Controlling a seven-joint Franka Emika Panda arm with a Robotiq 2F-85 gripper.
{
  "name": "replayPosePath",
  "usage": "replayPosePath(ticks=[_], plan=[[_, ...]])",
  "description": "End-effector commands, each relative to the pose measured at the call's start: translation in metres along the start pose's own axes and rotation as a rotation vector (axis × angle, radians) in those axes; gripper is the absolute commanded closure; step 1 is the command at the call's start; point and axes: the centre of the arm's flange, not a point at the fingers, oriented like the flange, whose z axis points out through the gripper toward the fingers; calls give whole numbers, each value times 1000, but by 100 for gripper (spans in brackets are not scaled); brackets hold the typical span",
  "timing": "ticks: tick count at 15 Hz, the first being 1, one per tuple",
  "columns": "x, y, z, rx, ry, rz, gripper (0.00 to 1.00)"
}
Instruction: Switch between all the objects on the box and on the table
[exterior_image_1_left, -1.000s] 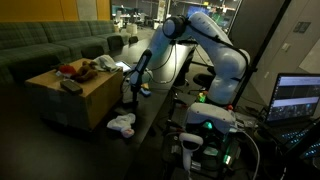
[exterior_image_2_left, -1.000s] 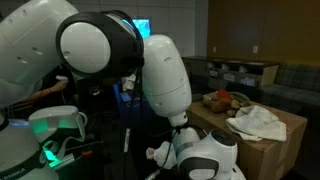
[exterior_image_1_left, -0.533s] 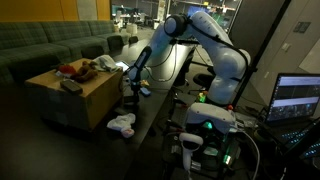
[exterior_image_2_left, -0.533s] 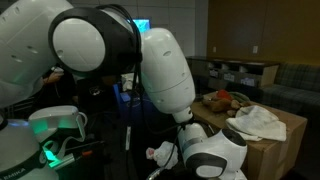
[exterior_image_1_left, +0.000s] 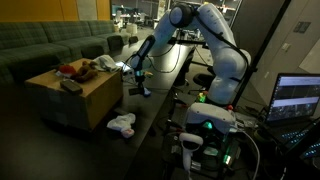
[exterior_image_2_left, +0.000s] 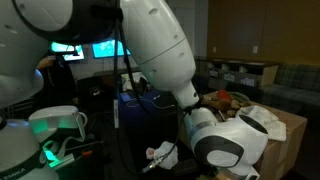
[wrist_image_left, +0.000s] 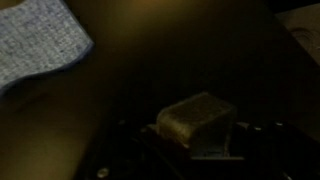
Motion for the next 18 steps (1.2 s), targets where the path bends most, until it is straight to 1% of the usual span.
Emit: replayPosePath(ticks=[1,3,5,8,10,12,13,16,18], plan=[[-26,-18,-64,-27,11,17,92],[-29,-20,-97,-64,24,35,92],[-26,-20,-132,-118,49,57,93],[0,-19,-185,-212,98,50,93],[28,-24,-216,-272,125,25,93],[63,-31,-243,-340,159,6,92],[81,-36,-254,-354,172,-15,92],[140,-48,-276,-439,240,-39,92],[175,-53,-286,-476,282,-51,92]])
